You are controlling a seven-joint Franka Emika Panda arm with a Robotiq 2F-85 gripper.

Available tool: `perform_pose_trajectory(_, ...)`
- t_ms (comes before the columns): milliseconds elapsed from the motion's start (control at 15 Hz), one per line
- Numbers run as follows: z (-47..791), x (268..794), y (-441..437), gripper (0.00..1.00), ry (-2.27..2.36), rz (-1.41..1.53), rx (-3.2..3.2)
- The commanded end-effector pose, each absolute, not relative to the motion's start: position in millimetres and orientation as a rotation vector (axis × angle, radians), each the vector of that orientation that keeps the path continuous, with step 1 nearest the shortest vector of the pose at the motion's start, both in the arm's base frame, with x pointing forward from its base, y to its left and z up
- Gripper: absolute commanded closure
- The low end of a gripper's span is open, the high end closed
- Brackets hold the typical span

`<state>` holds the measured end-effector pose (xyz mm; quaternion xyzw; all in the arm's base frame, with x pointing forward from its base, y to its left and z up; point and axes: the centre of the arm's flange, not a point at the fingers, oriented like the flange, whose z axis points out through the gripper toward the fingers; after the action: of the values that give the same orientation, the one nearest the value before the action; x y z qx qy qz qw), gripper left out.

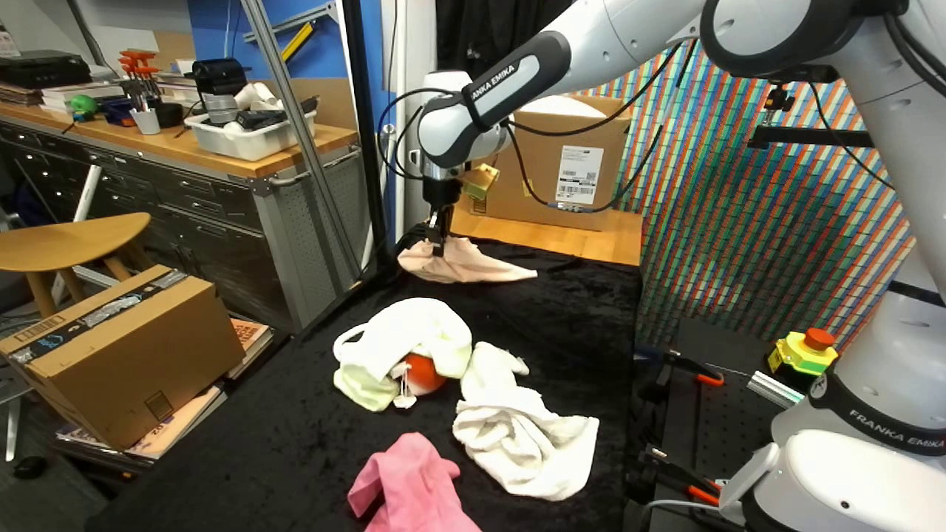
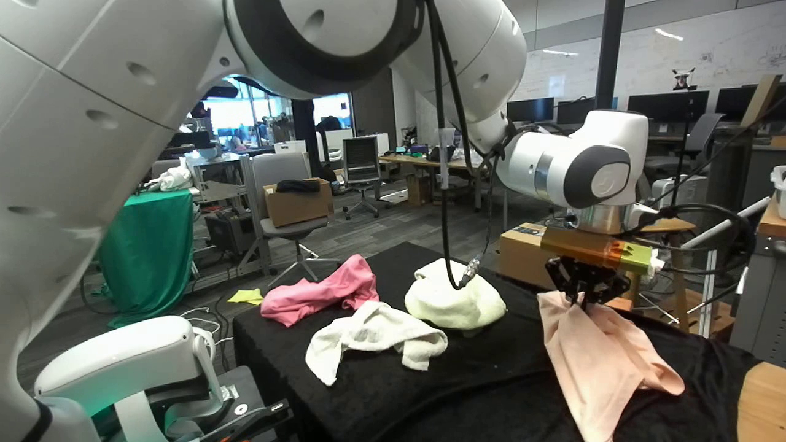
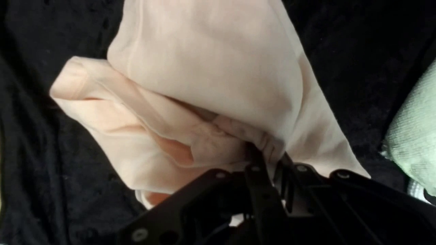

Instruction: Pile the items on the black tablecloth together.

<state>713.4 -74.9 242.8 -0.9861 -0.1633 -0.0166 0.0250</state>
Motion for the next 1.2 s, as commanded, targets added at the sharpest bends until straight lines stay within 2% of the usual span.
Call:
perform_pose_trajectory(0,291,682,-68,0.89,-0.534,-0.098,-3.088)
perform_pose_trajectory(467,356,634,-23,0.89,-0.608,-0.064,-3.077)
perform_pose_trajectory(1133,410,591,121,0.90,-0.631,-0.205,-3.055)
